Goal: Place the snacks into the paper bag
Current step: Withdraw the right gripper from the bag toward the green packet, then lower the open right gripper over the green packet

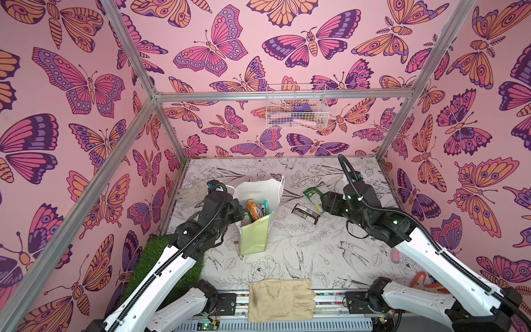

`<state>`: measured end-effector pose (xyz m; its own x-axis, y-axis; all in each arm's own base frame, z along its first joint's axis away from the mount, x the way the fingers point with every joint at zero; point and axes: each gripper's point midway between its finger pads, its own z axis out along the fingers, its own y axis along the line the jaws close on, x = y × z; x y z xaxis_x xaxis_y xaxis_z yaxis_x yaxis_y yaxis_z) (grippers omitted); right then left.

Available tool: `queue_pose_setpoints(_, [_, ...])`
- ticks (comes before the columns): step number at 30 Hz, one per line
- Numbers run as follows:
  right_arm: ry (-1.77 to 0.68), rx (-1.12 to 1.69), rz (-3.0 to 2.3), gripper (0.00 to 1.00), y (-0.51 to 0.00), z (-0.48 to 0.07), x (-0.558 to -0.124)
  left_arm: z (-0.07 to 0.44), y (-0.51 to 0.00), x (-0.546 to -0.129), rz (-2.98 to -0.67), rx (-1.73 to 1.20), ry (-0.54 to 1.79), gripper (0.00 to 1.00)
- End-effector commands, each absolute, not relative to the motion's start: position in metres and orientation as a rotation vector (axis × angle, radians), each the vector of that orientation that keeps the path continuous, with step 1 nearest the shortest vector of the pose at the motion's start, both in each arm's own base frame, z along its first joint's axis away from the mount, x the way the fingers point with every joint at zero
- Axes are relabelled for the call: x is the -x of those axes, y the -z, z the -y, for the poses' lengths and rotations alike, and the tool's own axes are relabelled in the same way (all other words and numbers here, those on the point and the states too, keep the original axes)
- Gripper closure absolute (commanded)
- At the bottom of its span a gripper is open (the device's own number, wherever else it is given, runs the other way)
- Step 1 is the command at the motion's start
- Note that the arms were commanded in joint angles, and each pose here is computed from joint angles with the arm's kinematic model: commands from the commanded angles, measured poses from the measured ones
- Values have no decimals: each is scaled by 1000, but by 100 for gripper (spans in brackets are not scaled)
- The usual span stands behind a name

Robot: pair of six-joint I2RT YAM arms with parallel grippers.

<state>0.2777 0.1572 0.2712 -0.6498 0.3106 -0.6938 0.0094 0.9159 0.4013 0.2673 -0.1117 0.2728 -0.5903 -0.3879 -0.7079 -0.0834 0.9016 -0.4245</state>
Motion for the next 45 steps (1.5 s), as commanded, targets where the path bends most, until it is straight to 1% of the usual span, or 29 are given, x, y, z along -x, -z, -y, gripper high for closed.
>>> queue_pose_setpoints(1, [-484,-281,-2312,23,-250,-146,-273,112,-287,-268,-2129,324,473,100])
queue_pose_setpoints(6, [-493,-353,-2387,20,-219,-134,-273,111,-286,-266,-2126,326,476,100])
queue_pose_setpoints(11, [-491,-420,-2443,21,-195,-126,-271,110,-285,-265,-2124,327,475,100])
queue_pose_setpoints(14, [-531,-457,-2465,21,-185,-124,-271,109,-284,-264,-2126,327,474,100])
queue_pose_setpoints(23, [-605,-538,-2484,24,-166,-118,-272,107,-281,-262,-2124,332,469,100])
queue_pose_setpoints(34, [-782,-620,-2488,25,-142,-122,-281,104,-277,-259,-2126,338,468,100])
queue_pose_setpoints(37, [-809,-650,-2494,27,-133,-122,-285,104,-276,-259,-2129,336,465,100])
queue_pose_setpoints(40, [-810,-669,-2499,30,-127,-120,-287,103,-276,-258,-2126,335,463,100])
queue_pose_setpoints(45, [-777,-740,-2496,27,-114,-109,-290,103,-273,-257,-2130,340,460,100])
